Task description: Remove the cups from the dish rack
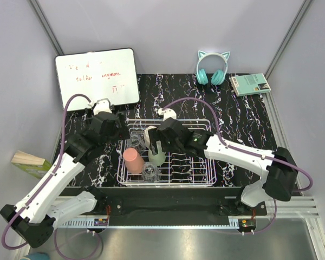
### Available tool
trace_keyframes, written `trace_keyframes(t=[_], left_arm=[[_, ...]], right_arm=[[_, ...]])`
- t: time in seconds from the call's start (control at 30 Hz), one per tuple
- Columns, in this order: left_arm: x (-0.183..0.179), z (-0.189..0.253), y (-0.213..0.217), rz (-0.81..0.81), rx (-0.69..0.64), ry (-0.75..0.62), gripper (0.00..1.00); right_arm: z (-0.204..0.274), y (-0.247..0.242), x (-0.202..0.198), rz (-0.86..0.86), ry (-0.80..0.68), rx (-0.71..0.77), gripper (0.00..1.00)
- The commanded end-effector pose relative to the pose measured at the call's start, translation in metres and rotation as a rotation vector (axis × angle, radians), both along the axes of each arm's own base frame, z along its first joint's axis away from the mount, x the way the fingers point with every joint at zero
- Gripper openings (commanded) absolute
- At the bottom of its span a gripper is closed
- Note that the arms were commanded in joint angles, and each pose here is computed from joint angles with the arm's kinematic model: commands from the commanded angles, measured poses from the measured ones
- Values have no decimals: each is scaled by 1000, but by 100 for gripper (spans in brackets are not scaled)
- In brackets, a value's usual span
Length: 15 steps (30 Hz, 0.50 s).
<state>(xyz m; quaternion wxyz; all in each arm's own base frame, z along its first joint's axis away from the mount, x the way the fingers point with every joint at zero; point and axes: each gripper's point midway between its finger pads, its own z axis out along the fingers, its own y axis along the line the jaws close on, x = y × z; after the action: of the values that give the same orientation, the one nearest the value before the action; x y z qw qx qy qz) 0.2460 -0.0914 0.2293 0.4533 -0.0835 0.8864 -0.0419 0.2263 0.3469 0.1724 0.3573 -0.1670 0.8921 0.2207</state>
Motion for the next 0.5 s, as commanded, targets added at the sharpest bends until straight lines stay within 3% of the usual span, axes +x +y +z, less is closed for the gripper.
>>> trace_keyframes(t=[0.0, 0.47], left_arm=[[6, 11, -1, 14, -18, -57, 99], [7, -5, -7, 10, -7, -20, 99]], right_arm=[[9, 13, 3, 12, -34, 1, 100], [-41, 36, 9, 52, 33, -95, 100]])
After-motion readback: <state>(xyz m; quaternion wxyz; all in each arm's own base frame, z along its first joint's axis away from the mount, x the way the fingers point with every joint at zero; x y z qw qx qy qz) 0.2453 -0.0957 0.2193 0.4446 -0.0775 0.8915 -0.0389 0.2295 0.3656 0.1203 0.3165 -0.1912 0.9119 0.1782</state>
